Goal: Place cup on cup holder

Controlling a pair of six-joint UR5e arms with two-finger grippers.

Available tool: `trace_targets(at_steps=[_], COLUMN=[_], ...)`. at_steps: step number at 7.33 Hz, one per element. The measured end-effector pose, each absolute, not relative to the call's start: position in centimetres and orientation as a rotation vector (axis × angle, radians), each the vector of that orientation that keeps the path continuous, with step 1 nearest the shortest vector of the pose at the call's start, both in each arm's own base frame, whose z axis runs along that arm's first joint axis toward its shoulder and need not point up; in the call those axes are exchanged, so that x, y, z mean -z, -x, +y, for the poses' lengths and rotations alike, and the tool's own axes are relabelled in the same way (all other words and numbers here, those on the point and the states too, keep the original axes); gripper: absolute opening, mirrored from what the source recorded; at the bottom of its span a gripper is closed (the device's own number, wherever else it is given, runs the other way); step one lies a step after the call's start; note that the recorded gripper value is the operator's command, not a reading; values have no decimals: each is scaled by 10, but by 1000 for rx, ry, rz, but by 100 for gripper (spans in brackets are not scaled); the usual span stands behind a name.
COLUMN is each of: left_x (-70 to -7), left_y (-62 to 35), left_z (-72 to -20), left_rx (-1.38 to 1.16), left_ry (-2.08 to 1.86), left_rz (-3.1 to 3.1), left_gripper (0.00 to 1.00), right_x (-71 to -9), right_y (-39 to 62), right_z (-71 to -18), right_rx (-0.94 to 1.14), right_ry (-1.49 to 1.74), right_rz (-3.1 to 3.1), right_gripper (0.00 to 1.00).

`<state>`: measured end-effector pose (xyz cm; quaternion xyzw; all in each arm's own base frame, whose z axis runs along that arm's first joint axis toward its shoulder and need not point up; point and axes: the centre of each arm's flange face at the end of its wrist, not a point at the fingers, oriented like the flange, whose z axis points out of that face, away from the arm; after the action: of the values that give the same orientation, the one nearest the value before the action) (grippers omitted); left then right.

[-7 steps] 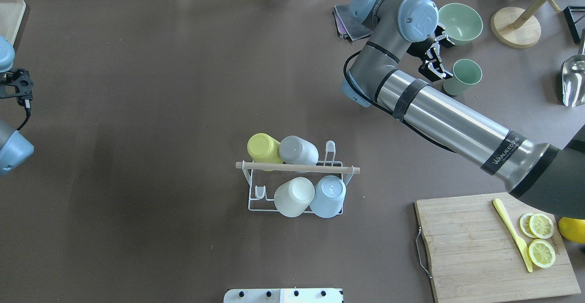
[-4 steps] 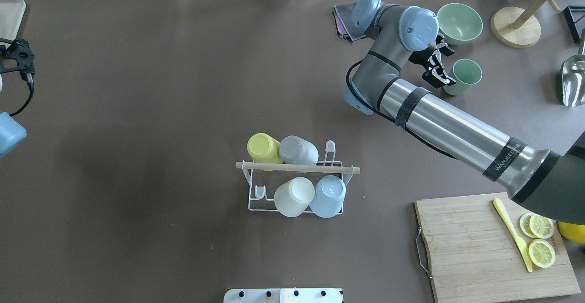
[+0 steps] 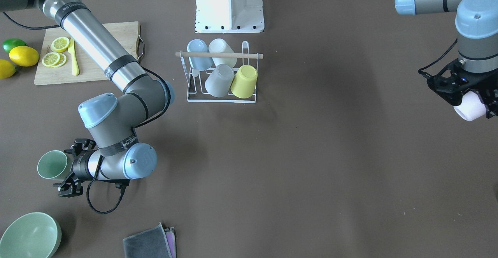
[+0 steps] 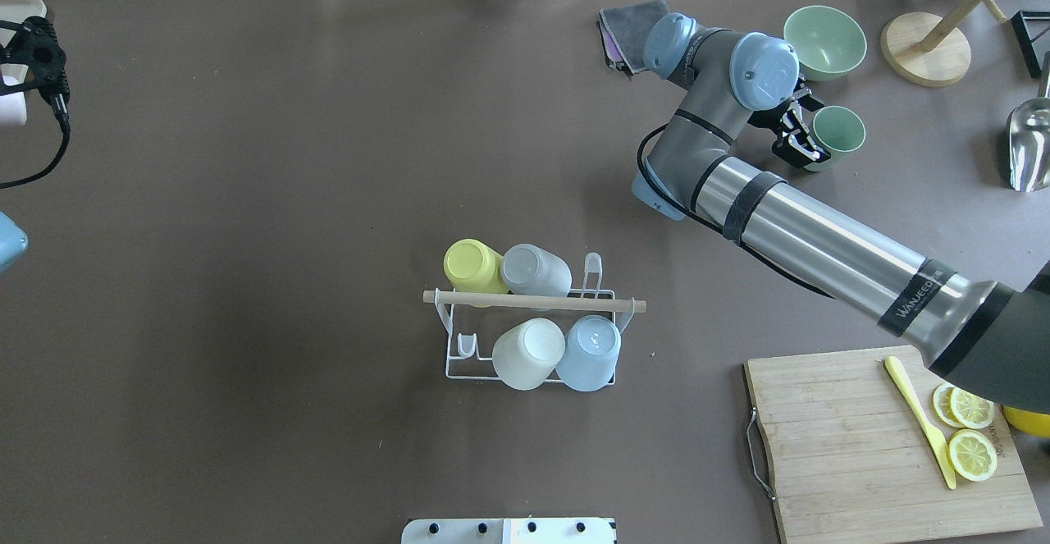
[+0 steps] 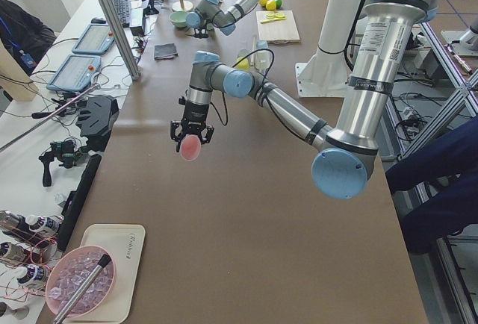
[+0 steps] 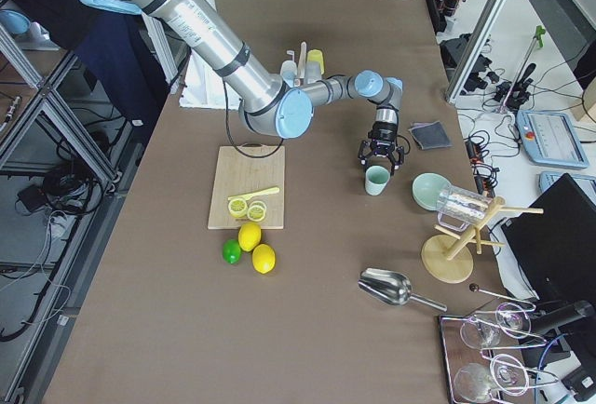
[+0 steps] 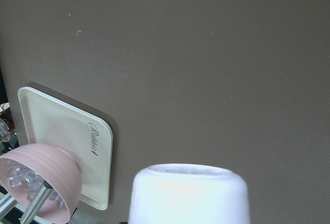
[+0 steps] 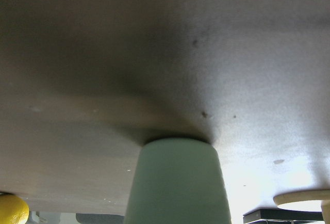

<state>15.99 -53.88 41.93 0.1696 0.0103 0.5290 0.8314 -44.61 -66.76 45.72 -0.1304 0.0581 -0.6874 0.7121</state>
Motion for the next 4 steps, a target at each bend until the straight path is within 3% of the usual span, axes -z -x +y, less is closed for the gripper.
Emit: trace_targets(at_steps=[4], left_x=[-388], left_y=[-173], left_z=[-542], left_rx=[-1069], left_ry=[-612], left_rz=[118], left_gripper=[63], right_x=[-467], right_y=[449], right_z=[-666], right_rx=[1559], right_ry=[316], right_rz=[144], right_gripper=[99])
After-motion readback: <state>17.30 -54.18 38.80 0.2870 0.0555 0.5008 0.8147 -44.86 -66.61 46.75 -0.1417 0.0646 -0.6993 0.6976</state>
